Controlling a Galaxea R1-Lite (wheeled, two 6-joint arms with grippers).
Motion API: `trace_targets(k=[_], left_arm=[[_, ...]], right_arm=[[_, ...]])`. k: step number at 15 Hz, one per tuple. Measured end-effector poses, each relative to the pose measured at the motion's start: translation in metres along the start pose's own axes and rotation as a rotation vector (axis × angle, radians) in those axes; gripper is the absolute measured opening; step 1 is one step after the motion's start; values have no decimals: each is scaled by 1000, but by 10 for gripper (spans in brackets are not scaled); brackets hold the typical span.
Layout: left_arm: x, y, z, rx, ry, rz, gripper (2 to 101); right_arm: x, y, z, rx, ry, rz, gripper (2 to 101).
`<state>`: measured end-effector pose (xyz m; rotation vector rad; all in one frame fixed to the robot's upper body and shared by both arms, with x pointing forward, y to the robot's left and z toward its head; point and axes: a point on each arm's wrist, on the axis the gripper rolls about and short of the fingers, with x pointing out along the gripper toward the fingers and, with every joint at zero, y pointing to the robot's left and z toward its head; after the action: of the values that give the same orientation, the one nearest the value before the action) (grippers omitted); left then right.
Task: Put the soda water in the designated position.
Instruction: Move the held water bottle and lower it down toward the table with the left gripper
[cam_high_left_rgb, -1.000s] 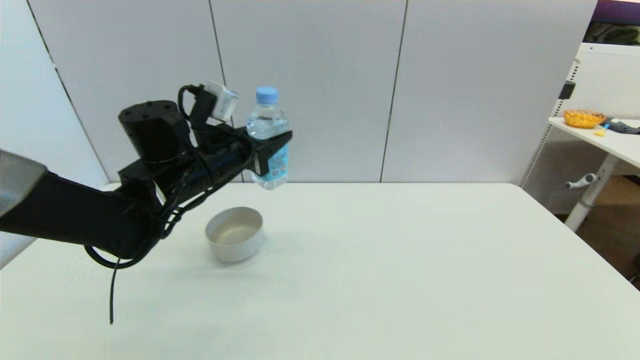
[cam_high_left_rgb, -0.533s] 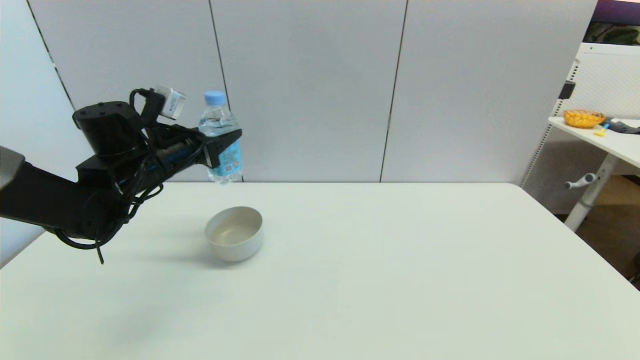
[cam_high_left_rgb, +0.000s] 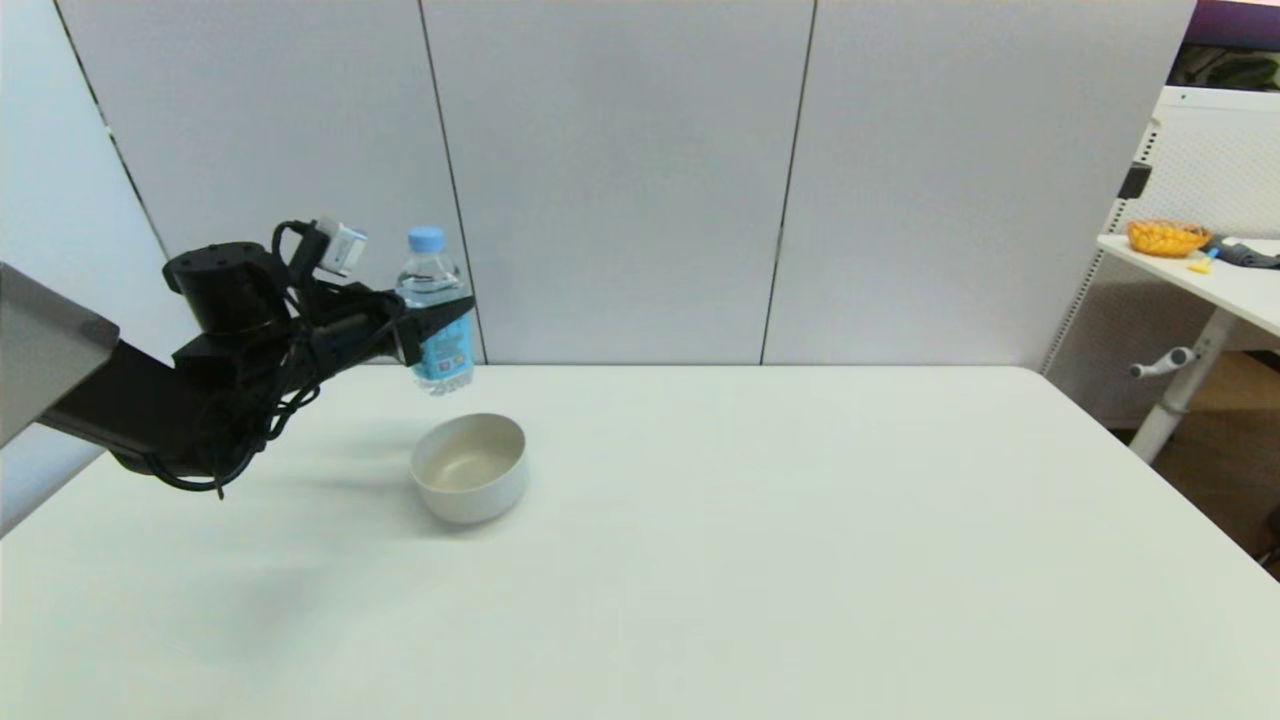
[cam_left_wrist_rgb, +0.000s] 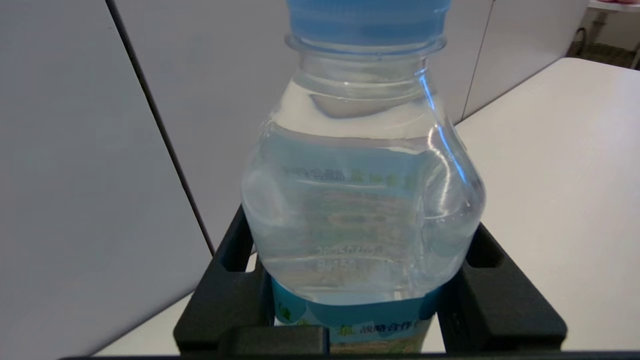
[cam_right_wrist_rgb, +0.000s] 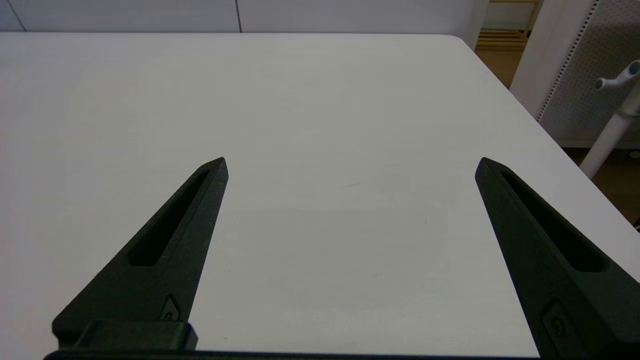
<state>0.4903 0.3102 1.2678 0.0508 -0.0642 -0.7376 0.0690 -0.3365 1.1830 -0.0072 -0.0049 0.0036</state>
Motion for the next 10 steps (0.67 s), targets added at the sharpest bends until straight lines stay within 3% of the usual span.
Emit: trace_targets(k=[5,10], left_arm=[[13,28,-18,7,-8,-65,483],[35,33,-43,-9,1,-105,483]], right_arm=[[0,0,0,0,0,1,980],[0,0,0,0,0,0,980]])
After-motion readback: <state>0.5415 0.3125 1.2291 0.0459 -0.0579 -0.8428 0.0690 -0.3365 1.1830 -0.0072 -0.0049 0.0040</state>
